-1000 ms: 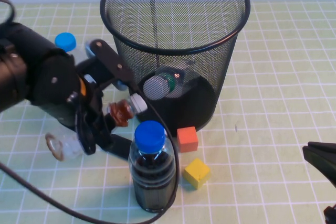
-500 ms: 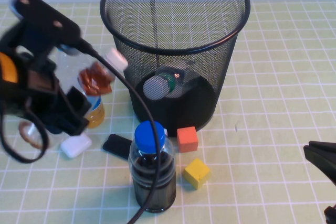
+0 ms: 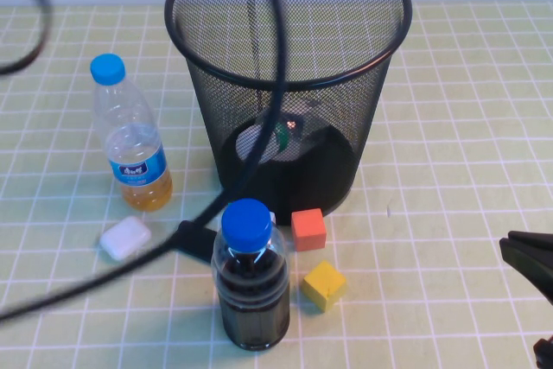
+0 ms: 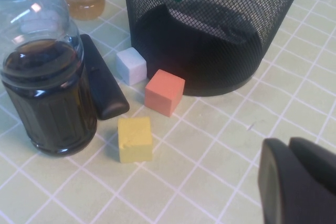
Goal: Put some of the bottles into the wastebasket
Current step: Place the bottle in the trash can
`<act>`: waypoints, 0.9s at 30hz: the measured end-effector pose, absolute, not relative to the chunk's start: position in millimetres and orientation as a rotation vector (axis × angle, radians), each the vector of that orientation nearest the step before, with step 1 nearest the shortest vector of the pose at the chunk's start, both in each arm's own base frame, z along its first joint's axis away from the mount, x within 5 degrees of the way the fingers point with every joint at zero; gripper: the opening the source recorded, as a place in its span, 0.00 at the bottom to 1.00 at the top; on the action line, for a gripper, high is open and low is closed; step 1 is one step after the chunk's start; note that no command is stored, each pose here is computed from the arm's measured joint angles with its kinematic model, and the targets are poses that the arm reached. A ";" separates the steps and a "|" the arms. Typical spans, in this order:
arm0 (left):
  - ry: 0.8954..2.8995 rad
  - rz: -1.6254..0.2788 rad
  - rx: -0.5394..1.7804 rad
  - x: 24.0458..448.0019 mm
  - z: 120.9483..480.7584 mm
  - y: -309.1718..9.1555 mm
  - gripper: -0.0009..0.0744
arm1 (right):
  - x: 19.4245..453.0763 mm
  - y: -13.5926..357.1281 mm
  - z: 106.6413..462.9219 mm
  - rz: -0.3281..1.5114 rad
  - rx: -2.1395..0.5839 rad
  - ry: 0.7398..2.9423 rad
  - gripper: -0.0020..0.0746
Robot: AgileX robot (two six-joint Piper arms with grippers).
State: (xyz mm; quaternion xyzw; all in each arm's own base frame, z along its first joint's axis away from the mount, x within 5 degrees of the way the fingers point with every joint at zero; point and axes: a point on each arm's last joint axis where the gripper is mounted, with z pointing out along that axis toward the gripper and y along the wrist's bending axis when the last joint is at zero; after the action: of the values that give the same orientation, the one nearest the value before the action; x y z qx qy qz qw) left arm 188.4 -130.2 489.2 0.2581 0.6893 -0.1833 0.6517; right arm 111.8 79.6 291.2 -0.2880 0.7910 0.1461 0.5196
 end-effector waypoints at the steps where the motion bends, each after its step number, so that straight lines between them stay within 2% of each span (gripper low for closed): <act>1: 1.569 -0.416 0.586 197.8 487.7 -136.4 0.58 | 111.8 79.6 291.2 0.350 -0.691 1.897 0.02; 7: 1.594 -0.401 0.587 258.4 459.6 -175.5 0.58 | 112.0 79.7 291.6 0.351 -0.689 1.892 0.02; 12: 1.671 -0.417 0.578 296.5 419.3 -200.6 0.58 | 112.0 79.7 291.6 0.351 -0.689 1.892 0.02; 21: 1.780 -0.425 0.580 319.9 381.4 -216.4 0.58 | 112.5 78.9 291.6 0.322 -0.710 1.882 0.02; 27: 1.799 -0.427 0.584 320.5 378.4 -217.0 0.58 | 112.7 78.7 291.6 0.312 -0.717 1.878 0.02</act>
State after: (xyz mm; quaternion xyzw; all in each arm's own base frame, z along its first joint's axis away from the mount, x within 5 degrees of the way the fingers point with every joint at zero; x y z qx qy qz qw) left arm 320.5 -217.0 378.4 0.2484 0.7652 -0.1815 0.5655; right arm 112.7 78.7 291.6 -0.2996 0.7853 0.1304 0.5259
